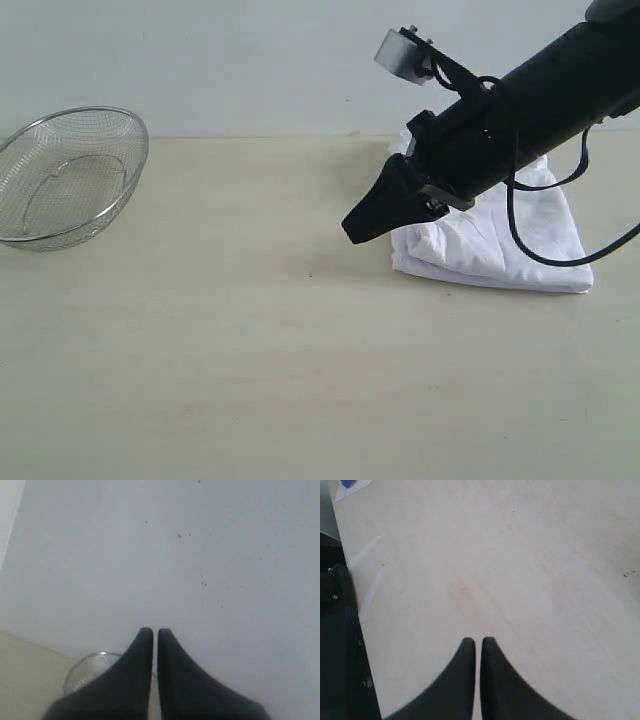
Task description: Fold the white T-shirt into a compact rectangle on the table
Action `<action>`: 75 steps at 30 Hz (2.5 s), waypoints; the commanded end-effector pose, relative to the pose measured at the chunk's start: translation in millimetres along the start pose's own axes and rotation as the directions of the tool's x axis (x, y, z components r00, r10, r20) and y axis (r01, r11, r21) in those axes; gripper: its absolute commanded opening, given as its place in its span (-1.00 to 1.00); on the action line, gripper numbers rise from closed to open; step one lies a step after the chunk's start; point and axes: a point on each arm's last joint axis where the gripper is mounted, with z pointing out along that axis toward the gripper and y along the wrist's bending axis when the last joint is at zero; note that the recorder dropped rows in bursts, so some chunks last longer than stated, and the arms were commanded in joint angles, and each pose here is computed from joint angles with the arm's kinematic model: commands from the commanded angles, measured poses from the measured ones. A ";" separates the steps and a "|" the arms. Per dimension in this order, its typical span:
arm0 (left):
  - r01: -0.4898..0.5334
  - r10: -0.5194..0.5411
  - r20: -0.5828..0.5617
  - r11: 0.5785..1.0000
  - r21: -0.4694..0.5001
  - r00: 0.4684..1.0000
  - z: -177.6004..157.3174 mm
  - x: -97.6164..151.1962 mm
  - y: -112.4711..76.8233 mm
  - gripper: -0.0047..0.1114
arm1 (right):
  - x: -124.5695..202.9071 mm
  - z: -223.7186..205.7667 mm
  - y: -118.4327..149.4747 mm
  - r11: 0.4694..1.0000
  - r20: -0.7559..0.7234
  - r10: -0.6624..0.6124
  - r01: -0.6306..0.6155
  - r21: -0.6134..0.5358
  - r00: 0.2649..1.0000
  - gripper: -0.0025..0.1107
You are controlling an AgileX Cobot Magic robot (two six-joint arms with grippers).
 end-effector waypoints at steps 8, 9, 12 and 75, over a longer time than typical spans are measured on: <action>-0.040 0.043 0.075 0.998 -0.042 0.996 -16.6 -0.5 3.2 -0.84 | -1.7 -2.2 4.5 1.000 0.008 -0.016 0.016 -0.006 1.000 -0.96; -0.040 0.044 0.078 0.998 -0.045 0.996 -16.6 -0.7 3.4 -0.84 | -1.7 -2.2 4.5 1.000 0.008 -0.016 0.016 -0.006 1.000 -0.96; -0.042 0.046 0.087 0.998 -0.050 0.995 -16.7 -1.5 3.8 -0.84 | -1.8 -2.2 4.6 1.000 0.010 -0.015 0.015 -0.008 1.000 -0.96; -0.149 0.145 -0.444 0.988 0.024 0.884 -22.4 58.9 7.6 -0.84 | -7.4 -38.1 14.2 0.942 0.138 -0.066 0.016 0.335 0.988 -0.96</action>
